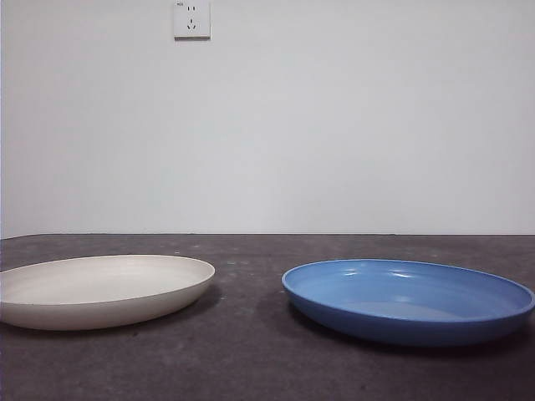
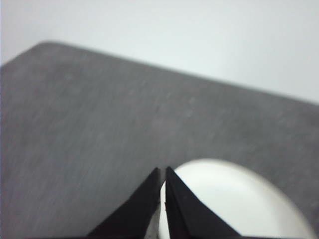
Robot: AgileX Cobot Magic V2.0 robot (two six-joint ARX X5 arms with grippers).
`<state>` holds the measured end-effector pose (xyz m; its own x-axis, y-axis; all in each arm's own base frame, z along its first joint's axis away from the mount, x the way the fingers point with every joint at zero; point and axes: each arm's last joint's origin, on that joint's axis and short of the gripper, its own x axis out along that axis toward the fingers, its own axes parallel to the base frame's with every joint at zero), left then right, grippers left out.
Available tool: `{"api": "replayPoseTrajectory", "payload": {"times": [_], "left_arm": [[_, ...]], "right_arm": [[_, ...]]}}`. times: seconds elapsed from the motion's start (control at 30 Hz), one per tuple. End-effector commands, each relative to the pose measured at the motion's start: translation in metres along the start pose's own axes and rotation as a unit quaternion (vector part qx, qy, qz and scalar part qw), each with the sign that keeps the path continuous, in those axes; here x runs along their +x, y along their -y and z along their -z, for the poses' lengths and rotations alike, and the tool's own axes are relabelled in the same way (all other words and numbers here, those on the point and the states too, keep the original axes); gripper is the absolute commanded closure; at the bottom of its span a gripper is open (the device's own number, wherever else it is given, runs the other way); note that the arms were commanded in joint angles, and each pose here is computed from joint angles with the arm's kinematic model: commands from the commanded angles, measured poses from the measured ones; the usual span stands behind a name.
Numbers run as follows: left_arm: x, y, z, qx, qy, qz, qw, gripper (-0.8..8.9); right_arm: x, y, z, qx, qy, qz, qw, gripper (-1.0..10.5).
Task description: Pick up the white plate, put it on the blue plate, put it on desk
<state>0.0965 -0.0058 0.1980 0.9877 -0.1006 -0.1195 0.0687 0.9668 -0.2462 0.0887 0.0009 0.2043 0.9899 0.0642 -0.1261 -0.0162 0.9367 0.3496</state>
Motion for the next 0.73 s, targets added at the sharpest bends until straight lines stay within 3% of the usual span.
{"api": "replayPoseTrajectory", "payload": {"times": [0.03,0.4,0.73], "left_arm": [[-0.001,0.008,-0.024,-0.027,0.009,0.014,0.999,7.96],[-0.006,0.042,-0.117,-0.042,-0.073,0.091,0.992,7.97],[-0.004,0.073,-0.156,-0.032,-0.116,0.228,0.966,7.97]], "right_arm": [[-0.002,-0.008,-0.019,0.022,-0.012,-0.016,1.0,9.4],[-0.001,-0.048,-0.093,0.018,-0.135,-0.122,0.983,9.4],[0.004,-0.088,-0.133,-0.006,-0.207,-0.273,0.939,9.4]]}}
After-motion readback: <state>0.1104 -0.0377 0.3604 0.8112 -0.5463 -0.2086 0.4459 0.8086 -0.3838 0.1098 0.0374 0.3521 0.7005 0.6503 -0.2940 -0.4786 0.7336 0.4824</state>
